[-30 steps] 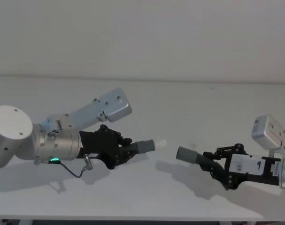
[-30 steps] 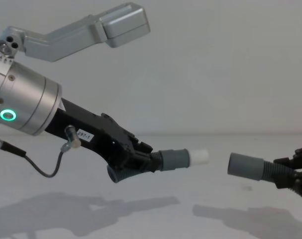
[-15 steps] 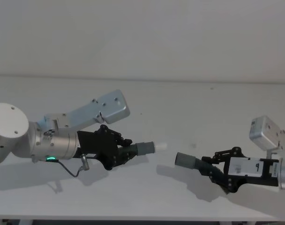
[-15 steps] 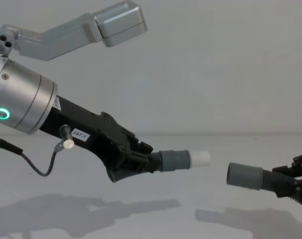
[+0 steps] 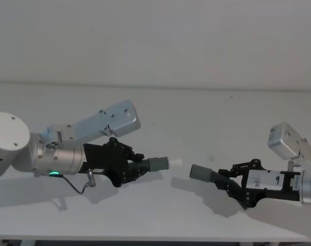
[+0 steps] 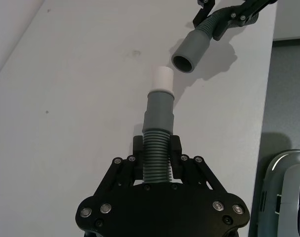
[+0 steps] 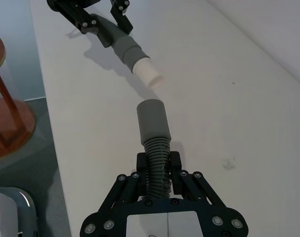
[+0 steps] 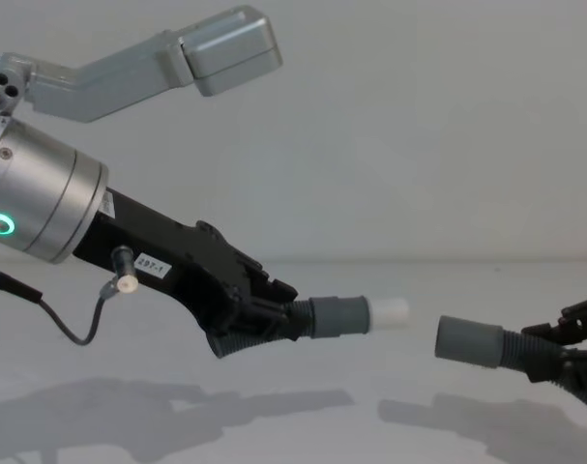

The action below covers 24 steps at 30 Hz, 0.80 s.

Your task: Use both hands to pick up one end of the pipe from the table, align the ends, and insert them.

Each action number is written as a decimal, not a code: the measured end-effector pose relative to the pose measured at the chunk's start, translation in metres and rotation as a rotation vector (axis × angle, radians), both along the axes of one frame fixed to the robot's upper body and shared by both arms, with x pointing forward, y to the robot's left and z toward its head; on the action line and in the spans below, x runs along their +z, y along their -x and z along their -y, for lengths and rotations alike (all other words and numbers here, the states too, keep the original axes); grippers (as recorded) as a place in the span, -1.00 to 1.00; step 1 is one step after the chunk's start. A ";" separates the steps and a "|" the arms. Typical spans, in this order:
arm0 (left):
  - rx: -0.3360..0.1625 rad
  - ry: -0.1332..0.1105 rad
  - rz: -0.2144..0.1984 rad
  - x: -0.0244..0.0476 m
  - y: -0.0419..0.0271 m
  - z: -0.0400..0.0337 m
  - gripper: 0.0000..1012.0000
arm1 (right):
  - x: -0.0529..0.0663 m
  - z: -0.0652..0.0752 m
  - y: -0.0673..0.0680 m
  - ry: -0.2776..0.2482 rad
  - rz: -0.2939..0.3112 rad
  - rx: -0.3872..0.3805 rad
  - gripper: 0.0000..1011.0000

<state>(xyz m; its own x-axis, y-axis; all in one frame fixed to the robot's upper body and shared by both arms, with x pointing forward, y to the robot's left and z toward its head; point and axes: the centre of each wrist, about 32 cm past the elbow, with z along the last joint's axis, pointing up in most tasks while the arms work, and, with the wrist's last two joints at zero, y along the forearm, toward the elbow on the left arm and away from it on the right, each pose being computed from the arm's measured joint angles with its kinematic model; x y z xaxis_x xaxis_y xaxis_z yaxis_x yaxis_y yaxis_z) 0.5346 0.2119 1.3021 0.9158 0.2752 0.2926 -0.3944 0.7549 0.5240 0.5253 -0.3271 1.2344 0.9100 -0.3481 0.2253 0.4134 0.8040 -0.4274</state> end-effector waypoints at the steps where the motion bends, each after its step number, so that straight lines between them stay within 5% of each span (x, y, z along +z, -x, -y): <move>1: -0.001 0.000 -0.001 0.0000 -0.0005 -0.0004 -0.41 | 0.000 0.000 -0.001 -0.002 -0.003 -0.002 -0.46; 24: -0.011 0.007 -0.008 0.0002 -0.0048 0.0006 -0.41 | -0.003 0.001 -0.009 -0.030 -0.038 0.007 -0.46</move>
